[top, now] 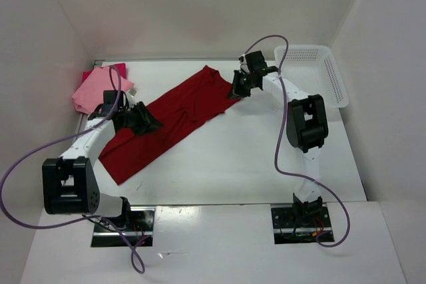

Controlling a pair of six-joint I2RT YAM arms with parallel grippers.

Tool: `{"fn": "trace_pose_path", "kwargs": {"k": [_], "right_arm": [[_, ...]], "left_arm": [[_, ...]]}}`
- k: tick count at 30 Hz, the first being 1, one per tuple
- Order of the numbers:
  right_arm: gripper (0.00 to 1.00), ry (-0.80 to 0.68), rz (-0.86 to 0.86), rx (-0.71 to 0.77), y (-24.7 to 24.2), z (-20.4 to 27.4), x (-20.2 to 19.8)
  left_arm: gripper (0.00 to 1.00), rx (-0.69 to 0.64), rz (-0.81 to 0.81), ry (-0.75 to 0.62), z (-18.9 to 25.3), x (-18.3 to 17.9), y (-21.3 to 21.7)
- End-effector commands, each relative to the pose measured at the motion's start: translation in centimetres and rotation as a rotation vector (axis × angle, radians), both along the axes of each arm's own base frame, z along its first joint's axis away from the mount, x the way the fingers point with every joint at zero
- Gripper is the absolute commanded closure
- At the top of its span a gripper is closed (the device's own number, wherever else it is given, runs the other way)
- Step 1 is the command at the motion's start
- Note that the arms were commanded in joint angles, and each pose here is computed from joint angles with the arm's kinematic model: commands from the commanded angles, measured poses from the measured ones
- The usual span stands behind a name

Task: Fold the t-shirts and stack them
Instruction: Rotate the tshirt 90 degrees

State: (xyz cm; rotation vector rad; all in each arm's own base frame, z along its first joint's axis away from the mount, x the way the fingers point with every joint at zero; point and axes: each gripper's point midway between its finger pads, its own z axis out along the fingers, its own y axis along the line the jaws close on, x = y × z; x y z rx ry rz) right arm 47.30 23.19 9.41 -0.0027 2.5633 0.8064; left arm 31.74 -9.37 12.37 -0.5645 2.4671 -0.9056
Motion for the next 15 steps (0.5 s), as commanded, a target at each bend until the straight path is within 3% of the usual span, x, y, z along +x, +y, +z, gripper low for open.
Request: {"fn": "trace_pose_path", "kwargs": {"k": [1,5,15], "right_arm": [[1.0,-0.046,0.048,0.061,4.0,1.3,0.0],[1.0,0.033,0.075,0.044,6.2,-3.2,-0.7],[1.0,0.04,-0.028,-0.085,4.9,-6.8,3.8]], "left_arm": [[0.57,0.039,0.036,-0.052,0.6,2.5,1.3],[0.6,0.032,0.03,-0.064,1.0,2.8,0.8],[0.64,0.141,-0.064,-0.088,2.0,-1.4,-2.7]]}}
